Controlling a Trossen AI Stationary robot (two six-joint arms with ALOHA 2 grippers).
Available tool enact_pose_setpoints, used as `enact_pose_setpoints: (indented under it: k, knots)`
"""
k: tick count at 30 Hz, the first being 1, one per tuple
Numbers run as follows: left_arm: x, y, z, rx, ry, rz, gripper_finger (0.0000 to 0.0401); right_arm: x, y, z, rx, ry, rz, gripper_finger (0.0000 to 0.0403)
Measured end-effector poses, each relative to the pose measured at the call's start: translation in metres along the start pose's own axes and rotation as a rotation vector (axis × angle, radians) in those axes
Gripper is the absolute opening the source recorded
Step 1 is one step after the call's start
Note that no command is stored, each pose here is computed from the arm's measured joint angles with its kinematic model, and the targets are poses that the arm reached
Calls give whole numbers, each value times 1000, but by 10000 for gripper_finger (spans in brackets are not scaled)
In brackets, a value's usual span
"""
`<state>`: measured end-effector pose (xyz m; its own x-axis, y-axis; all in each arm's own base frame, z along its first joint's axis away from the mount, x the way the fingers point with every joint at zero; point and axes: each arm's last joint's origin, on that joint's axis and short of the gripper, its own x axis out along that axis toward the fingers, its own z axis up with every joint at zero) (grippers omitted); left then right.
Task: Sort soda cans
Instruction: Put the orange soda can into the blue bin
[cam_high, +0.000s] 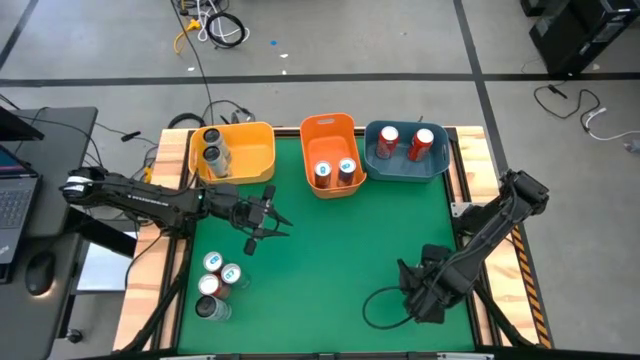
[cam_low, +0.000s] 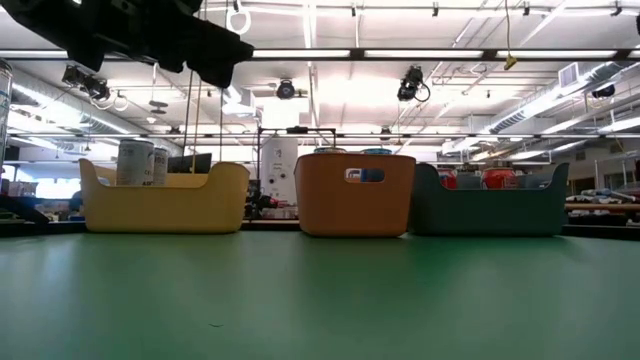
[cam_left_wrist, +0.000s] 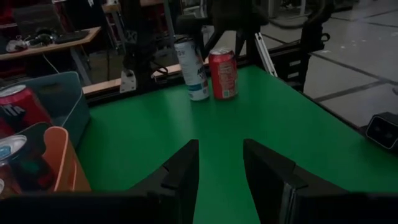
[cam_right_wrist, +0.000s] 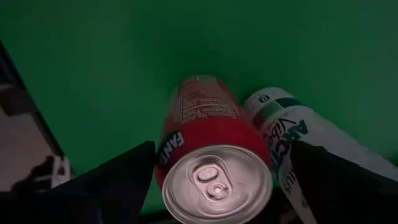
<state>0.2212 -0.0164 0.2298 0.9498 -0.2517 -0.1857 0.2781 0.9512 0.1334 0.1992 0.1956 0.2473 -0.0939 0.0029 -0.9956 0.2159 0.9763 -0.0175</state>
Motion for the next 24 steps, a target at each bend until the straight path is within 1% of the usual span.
enact_pose_setpoints:
  k: [4, 7, 9, 12, 13, 19, 24]
  knots:
    - [0, 0, 0, -4, 2, 4, 131, 13, -2, -2, -13, 48, 11, 358]
    - [0, 0, 0, -5, 3, 4, 131, 16, -4, -3, -11, 64, 13, 348]
    - [0, 0, 0, -4, 2, 4, 131, 16, -3, -3, -4, 62, 16, 330]
    - [0, 0, 0, -5, 2, 5, 131, 14, -2, -1, 14, 65, 27, 286]
    - [0, 0, 0, -5, 1, 5, 131, 14, -2, 0, 15, 62, 31, 283]
    - [0, 0, 1, -17, -4, 11, 131, 2, 3, 17, 40, -8, 137, 283]
    - [0, 1, 1, -23, -2, 22, 131, -24, -5, 42, 71, -123, 185, 283]
